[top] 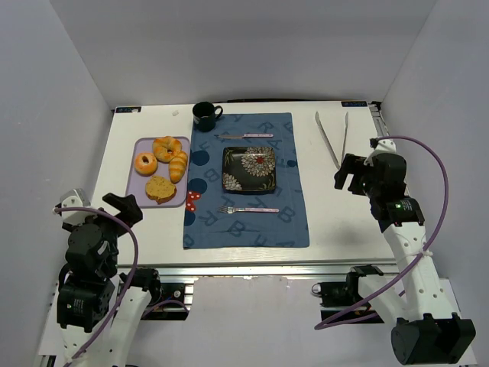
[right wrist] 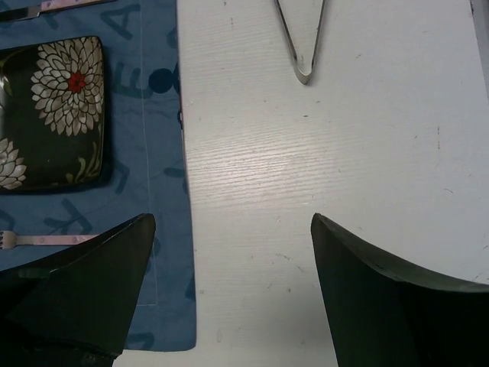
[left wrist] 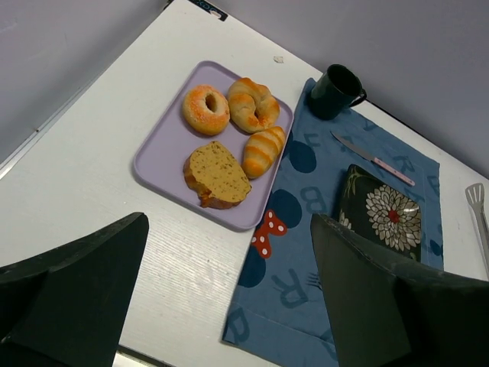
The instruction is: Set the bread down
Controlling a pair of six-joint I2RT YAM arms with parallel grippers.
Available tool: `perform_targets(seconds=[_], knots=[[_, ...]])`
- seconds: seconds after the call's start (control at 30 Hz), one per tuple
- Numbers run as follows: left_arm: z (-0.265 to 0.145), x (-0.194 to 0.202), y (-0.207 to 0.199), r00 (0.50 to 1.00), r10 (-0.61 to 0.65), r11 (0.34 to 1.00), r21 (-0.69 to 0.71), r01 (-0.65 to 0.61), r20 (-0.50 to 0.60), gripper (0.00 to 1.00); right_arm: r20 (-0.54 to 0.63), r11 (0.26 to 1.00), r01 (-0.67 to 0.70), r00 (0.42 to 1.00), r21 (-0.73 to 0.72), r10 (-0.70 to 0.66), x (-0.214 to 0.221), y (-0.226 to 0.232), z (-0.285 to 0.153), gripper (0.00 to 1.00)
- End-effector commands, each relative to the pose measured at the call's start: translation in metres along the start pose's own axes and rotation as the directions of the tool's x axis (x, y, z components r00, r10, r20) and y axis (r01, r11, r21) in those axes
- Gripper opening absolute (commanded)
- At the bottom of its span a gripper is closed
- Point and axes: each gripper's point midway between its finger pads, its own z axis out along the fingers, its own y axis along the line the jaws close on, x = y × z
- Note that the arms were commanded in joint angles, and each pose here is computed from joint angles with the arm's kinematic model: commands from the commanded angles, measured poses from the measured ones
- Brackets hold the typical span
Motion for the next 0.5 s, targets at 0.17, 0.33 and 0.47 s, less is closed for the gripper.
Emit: perform_targets(seconds=[0.17, 0.33, 0.47], knots=[[0.009, 0.006, -0.015, 0.999, 0.018, 0.998, 0.053, -0.015, -0.042, 0.98, 0.068, 0.997, 0.059, 0.996, -0.044, -0.056, -0.023, 0.009, -0.002, 0.89], [0.029, 0.001, -0.034, 0.999, 0.011, 0.997, 0.08, -0.008, -0.035, 0.98, 0.118, 0.996, 0.083, 0.99, -0.039, -0.078, -0.051, 0.011, 0.03, 0.89], [0.042, -0.017, -0.044, 0.999, 0.011, 0.999, 0.045, -0.009, -0.033, 0.98, 0.075, 0.994, 0.1, 0.992, 0.042, -0.103, -0.067, -0.001, 0.075, 0.89]])
